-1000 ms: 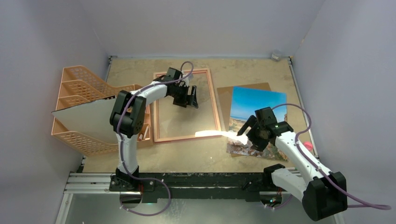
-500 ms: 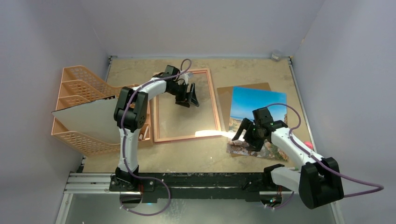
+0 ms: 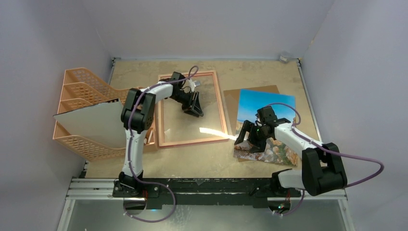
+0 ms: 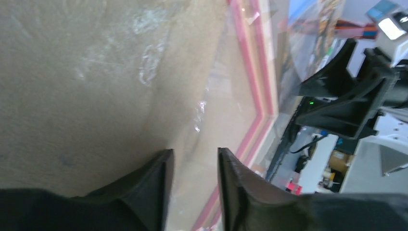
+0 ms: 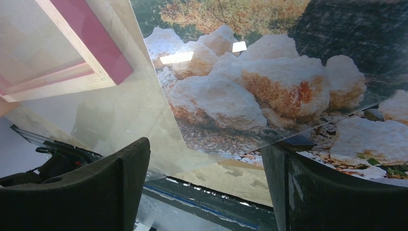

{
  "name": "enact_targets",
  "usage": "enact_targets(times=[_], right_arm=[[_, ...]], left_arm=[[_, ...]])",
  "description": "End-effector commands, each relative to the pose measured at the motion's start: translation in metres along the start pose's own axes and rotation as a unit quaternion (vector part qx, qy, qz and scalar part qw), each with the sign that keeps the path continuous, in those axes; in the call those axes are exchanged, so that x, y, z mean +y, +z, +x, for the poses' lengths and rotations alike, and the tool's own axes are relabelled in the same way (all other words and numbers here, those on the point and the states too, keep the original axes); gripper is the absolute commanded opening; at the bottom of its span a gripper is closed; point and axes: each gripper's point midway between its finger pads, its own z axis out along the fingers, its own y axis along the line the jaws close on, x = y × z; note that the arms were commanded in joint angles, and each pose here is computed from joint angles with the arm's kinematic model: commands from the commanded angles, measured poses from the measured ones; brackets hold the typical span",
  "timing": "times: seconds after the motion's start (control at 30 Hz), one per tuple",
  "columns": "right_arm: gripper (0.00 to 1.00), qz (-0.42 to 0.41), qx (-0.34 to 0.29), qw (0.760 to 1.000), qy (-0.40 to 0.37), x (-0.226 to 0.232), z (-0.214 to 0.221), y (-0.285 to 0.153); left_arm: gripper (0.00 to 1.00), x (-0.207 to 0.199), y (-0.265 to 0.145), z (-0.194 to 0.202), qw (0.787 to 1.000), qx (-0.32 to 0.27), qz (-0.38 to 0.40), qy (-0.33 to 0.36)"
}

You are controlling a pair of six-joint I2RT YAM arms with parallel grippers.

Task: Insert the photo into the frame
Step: Place the photo frame item in the photo frame.

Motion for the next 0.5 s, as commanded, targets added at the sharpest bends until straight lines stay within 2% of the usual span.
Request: enact_targets(times=[0.0, 0.17, 0.27, 0.47], right_arm=[[0.87, -0.015, -0.018, 0.999, -0.036, 0.009, -0.015, 0.002], [0.87, -0.003, -0.035, 0.999, -0.039, 0.011, -0.023, -0.006], [0.9, 0.017, -0.069, 0.997, -0.041, 0.013, -0.037, -0.019], [0.93, -0.005, -0.164, 0.985, -0.045, 0.045, -0.079, -0.06]], left_arm=[[0.34, 0.006, 0.006, 0.014, 1.0, 0.03, 0.0, -0.009], [0.0, -0.008, -0.007, 0.003, 1.0, 0.014, 0.008, 0.01], [0.0, -0.025, -0.028, -0.019, 0.998, -0.029, 0.001, 0.049], [0.0, -0.1, -0.08, -0.061, 0.985, -0.101, 0.043, 0.131]])
